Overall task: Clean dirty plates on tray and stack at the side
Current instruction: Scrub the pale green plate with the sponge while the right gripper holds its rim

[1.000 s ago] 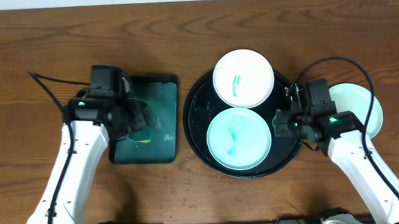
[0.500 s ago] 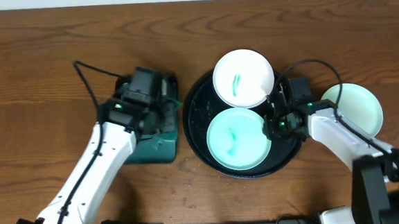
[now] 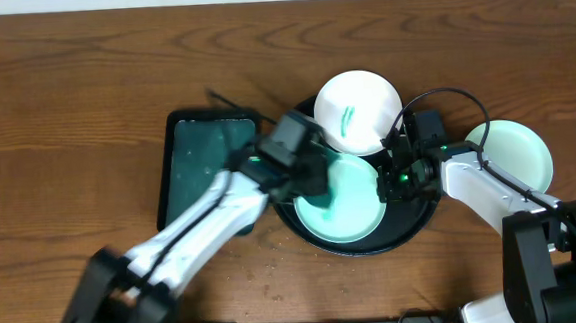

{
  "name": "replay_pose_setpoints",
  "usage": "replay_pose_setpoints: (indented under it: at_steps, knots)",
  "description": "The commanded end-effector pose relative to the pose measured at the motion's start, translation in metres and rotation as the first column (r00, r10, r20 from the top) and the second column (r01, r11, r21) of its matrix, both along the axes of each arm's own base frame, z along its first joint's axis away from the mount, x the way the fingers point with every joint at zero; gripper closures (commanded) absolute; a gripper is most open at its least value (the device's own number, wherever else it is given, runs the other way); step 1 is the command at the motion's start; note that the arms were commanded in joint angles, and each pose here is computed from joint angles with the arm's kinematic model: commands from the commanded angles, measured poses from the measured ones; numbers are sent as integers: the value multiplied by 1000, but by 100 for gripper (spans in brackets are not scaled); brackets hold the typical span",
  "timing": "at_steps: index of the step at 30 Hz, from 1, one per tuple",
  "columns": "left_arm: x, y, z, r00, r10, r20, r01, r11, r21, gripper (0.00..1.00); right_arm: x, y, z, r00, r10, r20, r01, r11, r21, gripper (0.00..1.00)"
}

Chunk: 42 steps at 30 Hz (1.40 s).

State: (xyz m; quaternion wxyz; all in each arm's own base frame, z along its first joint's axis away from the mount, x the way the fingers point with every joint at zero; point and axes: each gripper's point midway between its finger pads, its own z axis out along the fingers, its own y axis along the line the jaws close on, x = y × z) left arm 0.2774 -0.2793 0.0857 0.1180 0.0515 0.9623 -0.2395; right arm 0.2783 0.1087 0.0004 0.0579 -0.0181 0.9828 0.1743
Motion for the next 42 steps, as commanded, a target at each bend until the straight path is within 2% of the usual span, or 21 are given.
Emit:
replay_pose_setpoints:
  at_steps: [1,4,7,9,12,15,18,20,21,22,24,27,29,33,37,39,42]
  knots:
    - [-16,-32,-23,992,-10,-125,3,999,-53,93,-9,-3,-11,999,-7,-50,7,1000,-18,99]
    - [-21,-45,-47,987,-21,-161,13,999,-50,93,-11,-4,-11,998,-8,-57,7,1000,-23,99]
    - [-18,-36,-68,987,1,-158,3,1000,24,93,-11,-4,-11,998,-8,-57,7,1000,-23,99]
    - [-12,-9,-83,991,57,-117,-37,985,168,93,-11,-4,-11,998,-8,-58,7,1000,-23,99]
    - [-6,41,-90,987,158,-41,-129,909,396,93,-11,-4,-11,998,-8,-56,7,1000,-23,99]
    - [0,70,-90,982,189,11,-169,848,502,93,-11,-4,-11,998,-8,-55,7,1000,-24,99]
    - [6,75,-89,979,202,18,-184,846,500,93,-11,-6,-12,998,-11,-56,9,999,-39,99]
    - [8,64,-90,983,182,4,-164,876,453,93,-11,-6,-12,998,-11,-59,8,999,-39,99]
    - [6,42,-90,989,143,-43,-119,925,361,93,-12,-6,-12,998,-11,-60,8,999,-39,99]
    - [3,30,-90,990,120,-70,-93,946,309,93,-12,-6,-12,998,-11,-61,9,999,-39,99]
    - [-8,-8,-85,988,40,-151,-20,991,132,93,-12,-6,-12,998,-11,-63,8,999,-40,99]
    - [-25,-58,-77,971,-92,-220,73,993,-93,93,-13,-6,-12,998,-10,-67,8,999,-40,99]
    - [-36,-75,-78,960,-141,-241,107,983,-149,93,-14,-7,-12,998,-10,-69,7,999,-41,99]
    - [-50,-82,-85,951,-174,-256,140,980,-144,93,-16,-7,-12,997,-10,-77,7,999,-42,99]
    - [-51,-76,-87,951,-201,-236,178,977,-115,93,-16,-7,-12,997,-10,-76,7,999,-42,99]
    - [-43,-59,-96,963,-142,-231,139,990,-28,93,-16,-7,-12,997,-10,-77,7,999,-42,99]
    - [-23,-17,-105,984,-18,-179,51,981,186,93,-16,-7,-13,997,-10,-79,7,999,-43,99]
